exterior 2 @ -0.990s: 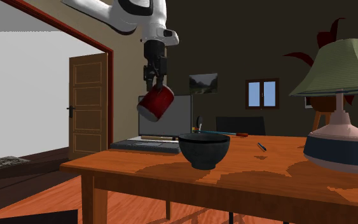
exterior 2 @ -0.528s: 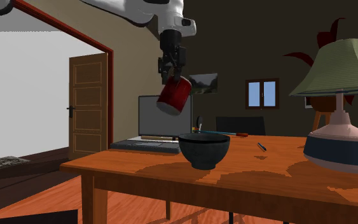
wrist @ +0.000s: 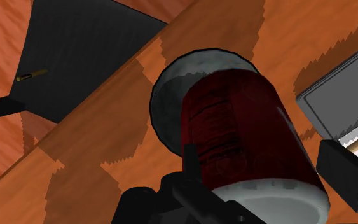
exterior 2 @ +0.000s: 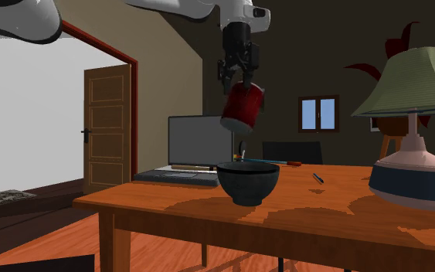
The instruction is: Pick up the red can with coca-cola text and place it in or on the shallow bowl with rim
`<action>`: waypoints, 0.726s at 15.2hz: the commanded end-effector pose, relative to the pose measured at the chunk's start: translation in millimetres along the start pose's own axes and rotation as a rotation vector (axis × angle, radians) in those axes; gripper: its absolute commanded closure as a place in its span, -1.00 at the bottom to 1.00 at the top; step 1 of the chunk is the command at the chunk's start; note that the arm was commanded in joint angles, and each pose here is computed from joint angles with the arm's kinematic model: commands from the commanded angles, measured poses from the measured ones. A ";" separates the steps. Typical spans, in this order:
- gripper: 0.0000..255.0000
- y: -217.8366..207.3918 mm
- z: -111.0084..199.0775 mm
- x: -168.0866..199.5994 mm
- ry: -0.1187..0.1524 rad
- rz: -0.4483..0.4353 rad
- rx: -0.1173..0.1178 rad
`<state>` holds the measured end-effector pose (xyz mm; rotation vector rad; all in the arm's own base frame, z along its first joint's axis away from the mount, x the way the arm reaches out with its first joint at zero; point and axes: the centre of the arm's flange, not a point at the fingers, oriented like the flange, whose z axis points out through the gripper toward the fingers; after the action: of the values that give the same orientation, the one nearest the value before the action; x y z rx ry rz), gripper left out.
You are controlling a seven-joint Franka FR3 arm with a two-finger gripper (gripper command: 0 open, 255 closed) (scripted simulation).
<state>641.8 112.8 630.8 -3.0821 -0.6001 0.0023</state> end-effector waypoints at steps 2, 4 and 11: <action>1.00 4.1 12.5 2.4 0.002 -0.001 0.000; 1.00 4.2 23.1 2.4 0.002 -0.001 0.000; 1.00 4.2 60.0 2.5 0.002 -0.001 0.000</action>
<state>645.6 110.8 574.4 -3.0818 -0.6015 0.0021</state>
